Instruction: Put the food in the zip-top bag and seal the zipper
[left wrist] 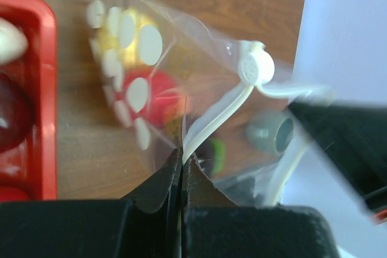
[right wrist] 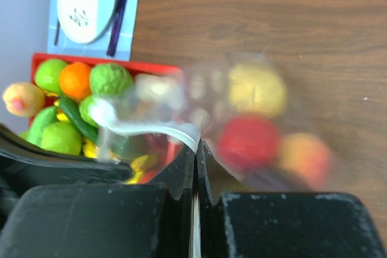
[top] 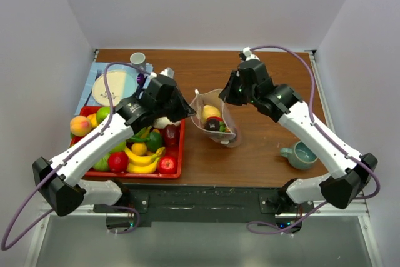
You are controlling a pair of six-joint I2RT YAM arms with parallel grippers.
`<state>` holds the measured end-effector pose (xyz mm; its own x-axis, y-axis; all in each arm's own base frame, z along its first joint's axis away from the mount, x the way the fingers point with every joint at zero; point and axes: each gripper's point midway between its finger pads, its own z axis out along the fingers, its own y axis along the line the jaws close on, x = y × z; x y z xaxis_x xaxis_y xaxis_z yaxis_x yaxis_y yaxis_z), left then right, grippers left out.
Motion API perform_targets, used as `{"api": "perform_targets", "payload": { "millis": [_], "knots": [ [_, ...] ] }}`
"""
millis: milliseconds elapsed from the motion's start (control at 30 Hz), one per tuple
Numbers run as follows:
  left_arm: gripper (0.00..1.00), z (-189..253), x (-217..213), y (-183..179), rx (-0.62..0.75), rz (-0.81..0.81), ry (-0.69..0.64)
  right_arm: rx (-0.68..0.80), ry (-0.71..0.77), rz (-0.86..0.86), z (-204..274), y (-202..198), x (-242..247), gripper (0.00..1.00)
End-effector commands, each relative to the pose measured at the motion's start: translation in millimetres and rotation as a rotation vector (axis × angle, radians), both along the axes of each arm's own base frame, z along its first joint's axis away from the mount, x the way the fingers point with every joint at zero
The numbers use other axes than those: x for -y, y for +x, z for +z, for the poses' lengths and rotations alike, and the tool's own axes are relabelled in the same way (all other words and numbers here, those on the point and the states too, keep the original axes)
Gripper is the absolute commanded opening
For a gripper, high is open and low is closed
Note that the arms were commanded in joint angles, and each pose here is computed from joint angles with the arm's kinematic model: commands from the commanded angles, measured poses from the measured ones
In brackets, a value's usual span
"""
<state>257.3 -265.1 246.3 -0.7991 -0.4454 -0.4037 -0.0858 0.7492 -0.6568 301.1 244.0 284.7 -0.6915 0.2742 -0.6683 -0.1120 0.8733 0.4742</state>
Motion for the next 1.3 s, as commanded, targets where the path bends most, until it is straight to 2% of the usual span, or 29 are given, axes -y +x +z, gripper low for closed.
{"api": "perform_targets", "payload": {
  "millis": [0, 100, 167, 233, 300, 400, 433, 533, 633, 700, 800, 867, 967, 1000, 1100, 1233, 1267],
  "knots": [
    [0.0, 11.1, -7.4, 24.3, 0.039, -0.012, -0.018, -0.011, 0.034, 0.059, -11.9, -18.1, -13.5, 0.0],
    [0.0, -16.8, 7.8, 12.8, -0.032, -0.088, -0.007, 0.01, -0.05, 0.008, -8.8, -7.2, 6.2, 0.0],
    [0.0, -30.6, 17.6, -7.6, -0.048, -0.117, 0.012, 0.015, -0.036, -0.049, 5.9, 16.9, 35.1, 0.0],
    [0.0, -29.5, 29.9, -25.1, -0.033, -0.156, 0.006, 0.026, -0.023, -0.113, 18.3, 38.0, 63.6, 0.0],
    [0.0, -25.0, 28.3, -29.8, -0.019, -0.15, 0.004, 0.028, -0.051, -0.136, 20.6, 42.2, 72.1, 0.0],
    [0.0, -9.6, 10.2, -5.3, 0.056, -0.07, 0.039, 0.049, 0.05, -0.064, 25.8, 28.1, 50.4, 0.0],
    [0.0, -3.5, 10.0, 4.4, 0.08, -0.078, 0.05, 0.013, 0.05, -0.035, 9.7, 17.5, 44.1, 0.0],
    [0.0, -1.3, 16.2, 27.8, 0.106, -0.091, 0.079, 0.008, 0.036, -0.002, 0.0, -9.4, 35.9, 0.0],
    [0.0, -12.0, 44.1, 23.3, 0.079, -0.186, 0.054, 0.035, 0.013, -0.032, 2.2, -19.7, 52.0, 0.0],
    [0.0, -13.4, 66.8, 6.4, 0.08, -0.25, 0.049, 0.049, -0.086, -0.133, 0.4, -10.7, 85.4, 0.0],
    [0.0, -17.0, 83.2, -7.1, 0.078, -0.296, 0.06, 0.035, -0.075, -0.175, 7.6, 3.6, 108.4, 0.0],
    [0.0, -21.8, 78.9, -5.0, 0.078, -0.29, 0.092, 0.048, -0.06, -0.176, 15.0, 3.4, 109.3, 0.0],
    [0.0, -18.0, 56.4, 21.5, 0.095, -0.231, 0.127, 0.054, 0.024, -0.117, 16.6, -6.9, 91.1, 0.0],
    [0.0, -16.3, 39.8, 40.6, 0.099, -0.18, 0.128, 0.048, 0.025, -0.088, 9.2, -15.2, 77.4, 0.0],
    [0.0, -2.6, 30.4, 61.4, 0.12, -0.158, 0.099, 0.036, 0.002, -0.005, -4.4, -37.7, 45.9, 0.0],
    [0.0, -4.3, 58.5, 46.3, 0.112, -0.238, 0.082, 0.032, -0.083, -0.055, -14.9, -27.3, 59.9, 0.0],
    [0.0, -7.4, 74.7, 29.0, 0.115, -0.287, 0.091, 0.026, -0.106, -0.09, -16.7, -16.4, 72.6, 0.0]
  ]
}}
